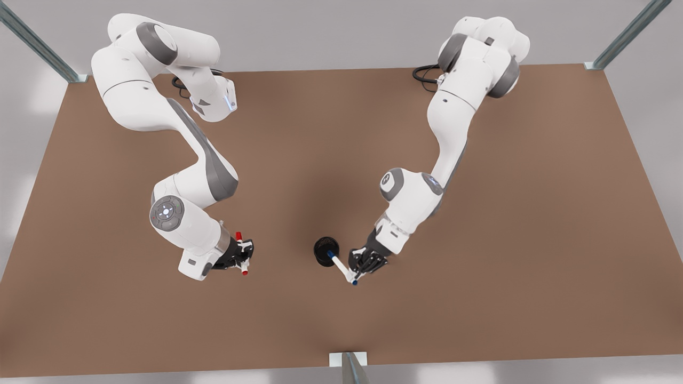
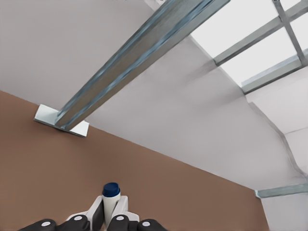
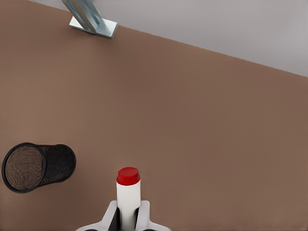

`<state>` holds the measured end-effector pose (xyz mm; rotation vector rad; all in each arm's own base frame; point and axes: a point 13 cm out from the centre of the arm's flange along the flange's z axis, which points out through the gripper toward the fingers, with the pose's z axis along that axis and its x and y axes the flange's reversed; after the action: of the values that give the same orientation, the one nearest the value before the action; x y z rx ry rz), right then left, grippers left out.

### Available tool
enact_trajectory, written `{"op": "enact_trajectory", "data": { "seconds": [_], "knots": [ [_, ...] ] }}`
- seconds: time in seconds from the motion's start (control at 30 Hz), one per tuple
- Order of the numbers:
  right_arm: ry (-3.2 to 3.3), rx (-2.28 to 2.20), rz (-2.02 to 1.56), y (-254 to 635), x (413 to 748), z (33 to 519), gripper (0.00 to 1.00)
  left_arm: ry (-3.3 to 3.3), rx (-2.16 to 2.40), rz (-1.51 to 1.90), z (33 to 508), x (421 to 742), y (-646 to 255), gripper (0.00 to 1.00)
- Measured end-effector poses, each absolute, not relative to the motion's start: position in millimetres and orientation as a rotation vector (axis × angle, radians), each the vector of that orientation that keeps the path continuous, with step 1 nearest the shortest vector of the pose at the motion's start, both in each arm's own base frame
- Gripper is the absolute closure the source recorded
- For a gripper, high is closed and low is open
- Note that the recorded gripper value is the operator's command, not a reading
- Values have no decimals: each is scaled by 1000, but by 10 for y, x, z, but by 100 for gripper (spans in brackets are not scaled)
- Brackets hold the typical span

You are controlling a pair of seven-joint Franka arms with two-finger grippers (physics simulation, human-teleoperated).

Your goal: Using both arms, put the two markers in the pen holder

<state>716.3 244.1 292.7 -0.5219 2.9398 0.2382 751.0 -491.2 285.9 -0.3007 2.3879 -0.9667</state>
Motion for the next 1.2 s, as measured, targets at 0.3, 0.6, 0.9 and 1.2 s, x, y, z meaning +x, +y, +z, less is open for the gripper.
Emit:
{"op": "enact_trajectory", "data": {
  "seconds": [0.3,0.6,0.9,1.2],
  "knots": [
    [2958,-451,243,2440,7156,2916,76,2401,-299,-927,2512,7193,-5035,79],
    [2966,-406,247,2431,7161,2909,76,2397,-245,-884,2036,7032,-5231,79],
    [2971,-379,249,2430,7162,2908,76,2352,-102,-806,1854,6846,-5351,79],
    [2973,-364,250,2428,7163,2908,76,2201,220,-507,1962,6827,-5303,0]
  ]
}}
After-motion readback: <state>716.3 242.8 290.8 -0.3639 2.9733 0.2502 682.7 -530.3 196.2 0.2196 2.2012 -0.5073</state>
